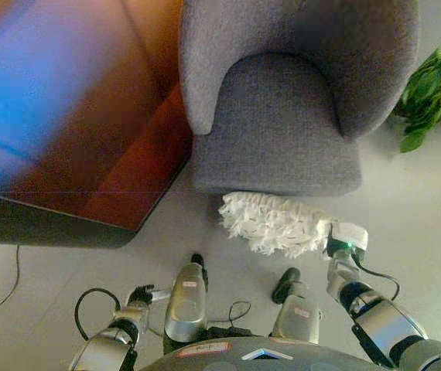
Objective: Pick up the pillow and put it on the sofa.
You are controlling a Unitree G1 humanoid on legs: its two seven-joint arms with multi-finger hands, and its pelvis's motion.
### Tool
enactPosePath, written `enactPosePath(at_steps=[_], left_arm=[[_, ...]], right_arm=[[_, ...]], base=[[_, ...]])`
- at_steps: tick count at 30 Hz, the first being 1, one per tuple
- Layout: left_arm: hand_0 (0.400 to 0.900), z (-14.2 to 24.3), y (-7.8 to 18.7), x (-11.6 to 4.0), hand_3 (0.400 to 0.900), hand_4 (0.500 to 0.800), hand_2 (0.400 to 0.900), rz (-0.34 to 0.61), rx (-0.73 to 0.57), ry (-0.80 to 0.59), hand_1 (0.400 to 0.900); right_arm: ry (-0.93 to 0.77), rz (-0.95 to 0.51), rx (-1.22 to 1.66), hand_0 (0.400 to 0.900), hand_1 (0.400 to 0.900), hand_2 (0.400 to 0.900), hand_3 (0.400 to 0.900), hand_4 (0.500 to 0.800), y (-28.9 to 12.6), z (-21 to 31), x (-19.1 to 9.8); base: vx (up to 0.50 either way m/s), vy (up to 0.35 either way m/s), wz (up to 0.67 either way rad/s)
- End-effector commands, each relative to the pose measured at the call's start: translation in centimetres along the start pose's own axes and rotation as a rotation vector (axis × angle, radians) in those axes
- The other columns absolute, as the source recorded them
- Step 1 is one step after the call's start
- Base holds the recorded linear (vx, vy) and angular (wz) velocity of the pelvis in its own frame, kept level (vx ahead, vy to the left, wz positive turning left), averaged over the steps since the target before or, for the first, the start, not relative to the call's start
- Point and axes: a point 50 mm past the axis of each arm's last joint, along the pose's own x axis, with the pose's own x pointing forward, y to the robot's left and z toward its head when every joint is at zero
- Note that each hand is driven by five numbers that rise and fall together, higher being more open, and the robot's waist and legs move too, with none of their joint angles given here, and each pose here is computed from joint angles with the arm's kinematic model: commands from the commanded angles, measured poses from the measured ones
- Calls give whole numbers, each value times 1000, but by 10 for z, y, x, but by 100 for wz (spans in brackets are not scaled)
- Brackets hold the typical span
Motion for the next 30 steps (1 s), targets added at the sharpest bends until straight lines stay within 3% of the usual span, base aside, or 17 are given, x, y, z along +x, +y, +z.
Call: enactPosePath(at_steps=[1,20,30], left_arm=[[900,-27,32,1,900,800,900,77,13,69,900],[900,-39,28,0,900,800,900,31,-69,65,900],[900,-35,27,0,900,800,900,7,-130,28,900]], right_arm=[[-7,-210,34,900,900,900,900,800,-58,7,23],[26,-335,102,900,900,900,900,800,-139,-8,51],[58,-431,142,900,900,900,900,800,-206,-15,59]], base=[[-30,51,2],[-24,32,3],[-74,16,6]])
